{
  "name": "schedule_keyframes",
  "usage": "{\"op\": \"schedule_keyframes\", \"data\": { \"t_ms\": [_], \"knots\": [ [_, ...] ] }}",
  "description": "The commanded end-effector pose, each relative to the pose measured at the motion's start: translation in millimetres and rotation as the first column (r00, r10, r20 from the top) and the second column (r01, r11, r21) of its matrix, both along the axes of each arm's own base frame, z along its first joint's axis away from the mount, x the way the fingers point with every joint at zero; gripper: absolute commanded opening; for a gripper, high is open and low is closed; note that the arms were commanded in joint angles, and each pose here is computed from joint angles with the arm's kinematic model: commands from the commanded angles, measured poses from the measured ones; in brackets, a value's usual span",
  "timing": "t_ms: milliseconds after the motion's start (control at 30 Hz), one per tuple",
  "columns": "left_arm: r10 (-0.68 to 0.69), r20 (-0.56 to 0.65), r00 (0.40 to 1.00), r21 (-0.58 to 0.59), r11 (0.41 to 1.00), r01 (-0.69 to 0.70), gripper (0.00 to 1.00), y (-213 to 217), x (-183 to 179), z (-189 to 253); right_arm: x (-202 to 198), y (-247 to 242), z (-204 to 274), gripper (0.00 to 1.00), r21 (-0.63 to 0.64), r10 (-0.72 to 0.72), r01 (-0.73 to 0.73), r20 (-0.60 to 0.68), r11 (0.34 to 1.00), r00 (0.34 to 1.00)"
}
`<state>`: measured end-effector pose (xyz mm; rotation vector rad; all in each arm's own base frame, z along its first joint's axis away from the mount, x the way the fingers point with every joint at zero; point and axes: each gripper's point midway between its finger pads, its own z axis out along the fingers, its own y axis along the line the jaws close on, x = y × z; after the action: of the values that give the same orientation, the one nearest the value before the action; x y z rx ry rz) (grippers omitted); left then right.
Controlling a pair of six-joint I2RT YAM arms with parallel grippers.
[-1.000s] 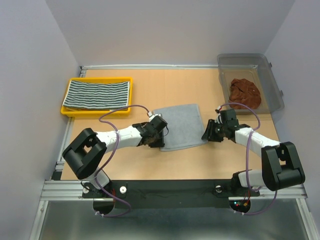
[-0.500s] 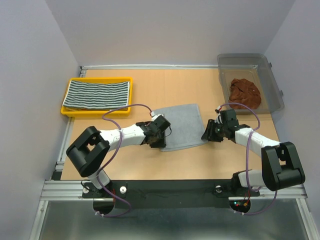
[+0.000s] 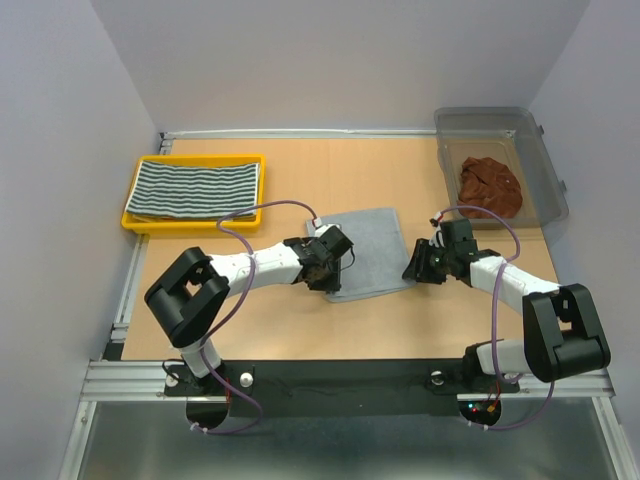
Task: Fold and stack the towels
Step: Fold the towel
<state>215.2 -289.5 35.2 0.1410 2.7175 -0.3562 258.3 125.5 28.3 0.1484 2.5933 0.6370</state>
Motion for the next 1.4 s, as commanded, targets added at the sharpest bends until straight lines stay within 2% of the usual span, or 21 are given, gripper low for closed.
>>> {"op": "schedule_keyframes", "data": {
  "t_ms": [0,200,467,533,667,733,800,1067,1367],
  "knots": [
    [-0.008,0.036,0.999,0.025,1.000,0.007,0.37,-3.3,5.6,11.1,-6.3,-0.1,-5.4,0.45,-0.002,0.015,-0.015,-0.004,1.000,1.000],
    [-0.007,0.041,0.999,0.047,0.999,0.005,0.36,-0.3,6.6,10.9,-7.3,-0.1,-7.1,0.45,-0.002,0.016,-0.016,-0.007,1.000,1.000],
    [-0.019,0.012,1.000,0.081,0.997,0.018,0.31,1.6,2.2,-3.7,-8.7,0.4,-7.9,0.43,0.000,0.017,-0.017,-0.010,1.000,1.000],
    [-0.020,0.012,1.000,0.083,0.996,0.018,0.25,1.4,2.0,-3.9,-8.1,0.7,-7.5,0.43,0.002,0.018,-0.018,-0.008,1.000,1.000],
    [-0.010,0.026,1.000,0.104,0.995,0.007,0.23,4.9,4.5,-2.2,-8.1,0.6,-8.4,0.43,0.003,0.017,-0.017,-0.010,1.000,1.000],
    [-0.010,0.032,0.999,0.119,0.993,0.006,0.13,7.5,5.0,0.0,-7.5,1.1,-7.0,0.43,0.005,0.020,-0.020,-0.007,1.000,1.000],
    [-0.006,0.041,0.999,0.119,0.993,0.001,0.09,7.9,6.1,4.7,-7.0,1.2,-6.5,0.43,0.006,0.020,-0.020,-0.004,1.000,1.000],
    [-0.004,0.067,0.998,0.104,0.995,-0.003,0.09,5.9,8.8,23.2,-5.3,2.0,-2.0,0.43,0.012,0.017,-0.017,0.010,1.000,1.000],
    [-0.029,0.040,0.999,0.088,0.996,0.026,0.12,-3.4,5.0,14.4,-3.9,3.9,1.7,0.42,0.022,0.021,-0.022,0.019,1.000,1.000]
  ]
}}
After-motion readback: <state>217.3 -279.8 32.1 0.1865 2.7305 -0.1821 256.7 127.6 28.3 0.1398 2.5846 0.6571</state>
